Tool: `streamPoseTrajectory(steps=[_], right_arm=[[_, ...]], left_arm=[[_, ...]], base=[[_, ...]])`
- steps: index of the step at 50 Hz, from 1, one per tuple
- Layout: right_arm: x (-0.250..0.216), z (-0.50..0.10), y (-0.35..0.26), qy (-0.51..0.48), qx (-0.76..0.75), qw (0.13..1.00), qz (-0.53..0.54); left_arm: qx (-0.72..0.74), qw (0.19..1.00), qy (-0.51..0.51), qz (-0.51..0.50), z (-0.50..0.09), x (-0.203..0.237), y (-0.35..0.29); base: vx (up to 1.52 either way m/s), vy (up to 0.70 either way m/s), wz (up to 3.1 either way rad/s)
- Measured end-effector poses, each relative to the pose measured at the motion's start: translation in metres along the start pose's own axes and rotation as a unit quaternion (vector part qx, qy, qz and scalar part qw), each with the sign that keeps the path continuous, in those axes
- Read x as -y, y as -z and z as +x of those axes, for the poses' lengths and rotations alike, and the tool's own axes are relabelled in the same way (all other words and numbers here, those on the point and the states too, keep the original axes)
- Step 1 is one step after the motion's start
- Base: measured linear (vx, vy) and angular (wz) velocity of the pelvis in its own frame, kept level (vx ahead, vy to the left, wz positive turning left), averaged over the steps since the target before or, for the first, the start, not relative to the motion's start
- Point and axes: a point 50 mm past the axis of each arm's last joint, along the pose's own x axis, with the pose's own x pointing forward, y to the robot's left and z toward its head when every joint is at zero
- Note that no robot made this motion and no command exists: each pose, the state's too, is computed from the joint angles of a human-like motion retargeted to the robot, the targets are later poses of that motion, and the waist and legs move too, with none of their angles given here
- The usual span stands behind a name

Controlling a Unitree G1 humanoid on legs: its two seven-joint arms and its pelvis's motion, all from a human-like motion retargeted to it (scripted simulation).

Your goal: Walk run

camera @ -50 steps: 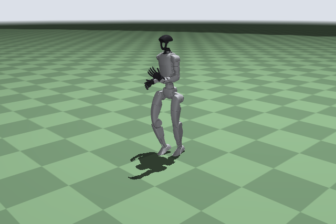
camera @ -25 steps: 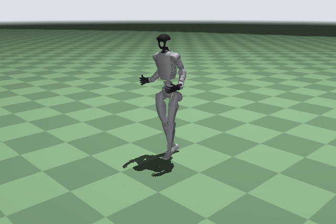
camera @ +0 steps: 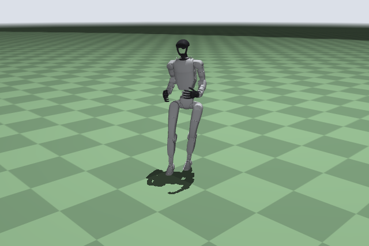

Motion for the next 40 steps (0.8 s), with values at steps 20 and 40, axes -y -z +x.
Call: streamPoseTrajectory(steps=[20, 40], right_arm=[[0.003, 0.041, -0.015, -0.06, 0.028, 0.996, -0.06], [0.01, 0.03, -0.012, -0.057, 0.022, 0.996, -0.057]], left_arm=[[-0.197, 0.975, -0.1, -0.039, -0.109, -0.001, 0.056], [-0.129, 0.973, -0.177, -0.071, -0.084, 0.008, 0.051]], base=[[0.68, -0.17, 1.36], [0.53, -0.05, 1.11]])
